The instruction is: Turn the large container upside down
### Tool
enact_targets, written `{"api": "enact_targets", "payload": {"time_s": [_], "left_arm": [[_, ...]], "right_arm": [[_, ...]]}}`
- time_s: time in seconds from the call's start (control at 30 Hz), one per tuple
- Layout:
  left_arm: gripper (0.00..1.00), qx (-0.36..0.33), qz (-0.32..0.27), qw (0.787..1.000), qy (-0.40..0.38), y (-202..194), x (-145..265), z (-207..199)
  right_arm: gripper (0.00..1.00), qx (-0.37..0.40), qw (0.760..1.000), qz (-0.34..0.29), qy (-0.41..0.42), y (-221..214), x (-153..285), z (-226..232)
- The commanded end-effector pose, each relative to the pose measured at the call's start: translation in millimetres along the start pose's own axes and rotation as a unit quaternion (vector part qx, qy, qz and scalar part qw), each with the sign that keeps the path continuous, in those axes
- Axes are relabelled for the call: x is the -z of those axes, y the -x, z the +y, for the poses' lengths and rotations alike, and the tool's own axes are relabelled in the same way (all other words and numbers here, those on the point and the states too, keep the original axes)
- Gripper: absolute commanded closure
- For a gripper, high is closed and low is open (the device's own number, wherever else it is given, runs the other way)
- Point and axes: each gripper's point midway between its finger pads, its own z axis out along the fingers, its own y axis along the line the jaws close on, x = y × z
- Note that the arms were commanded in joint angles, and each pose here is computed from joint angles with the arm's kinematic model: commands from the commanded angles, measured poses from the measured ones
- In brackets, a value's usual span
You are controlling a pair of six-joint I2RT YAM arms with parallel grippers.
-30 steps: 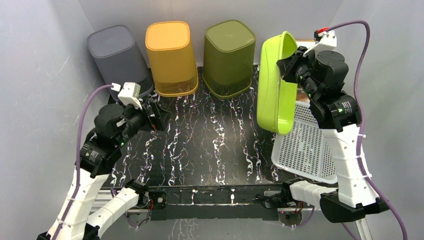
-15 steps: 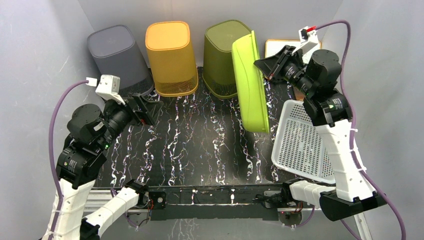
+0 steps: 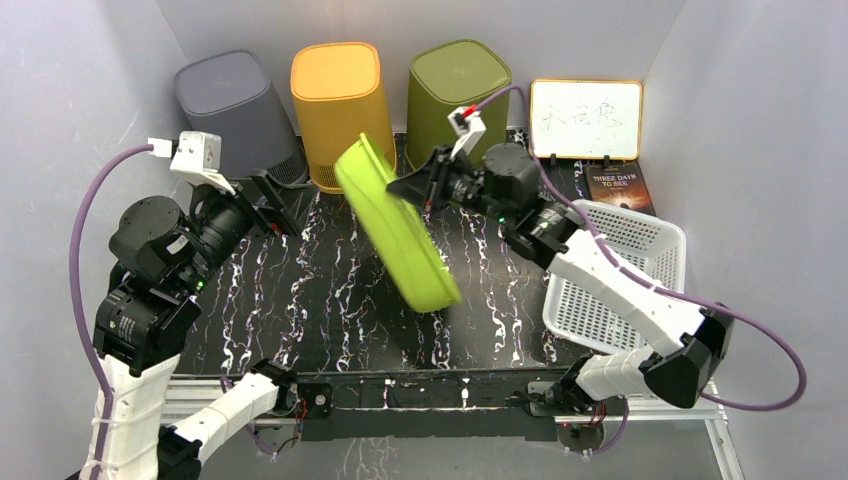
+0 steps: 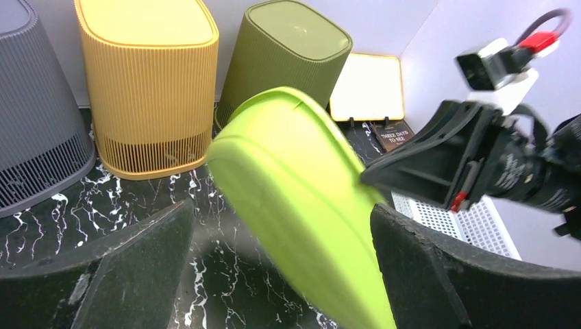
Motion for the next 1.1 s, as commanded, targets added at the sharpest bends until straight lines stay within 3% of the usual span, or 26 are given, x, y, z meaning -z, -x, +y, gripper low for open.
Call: {"api": "enact_targets", "payload": {"time_s": [0.0,0.37,0.6,0.67,1.07], "left_arm": [[0.02,-0.004,-0.023,1.000,-0.003,17,7,-4],[0.02,-0.002,-0.042,0.999,0.004,33,19,-4],[0.02,-0.007,-0.036,0.999,0.018,31,23,1],[0.02,-0.008,-0.035,0.999,0.019,31,24,2],[0.02,-0.010,-0.020,0.999,0.025,15,17,7]], "right_arm": [[1.00,-0.027,0.985,-0.129,0.108,42,-17,60],[1.00,-0.192,0.947,-0.142,0.214,-12,-85,62],[1.00,-0.321,0.888,-0.204,0.258,-8,-75,33],[1.00,-0.346,0.881,-0.216,0.239,-13,-72,13],[1.00,-0.368,0.897,-0.242,0.043,-52,-21,-134]]}}
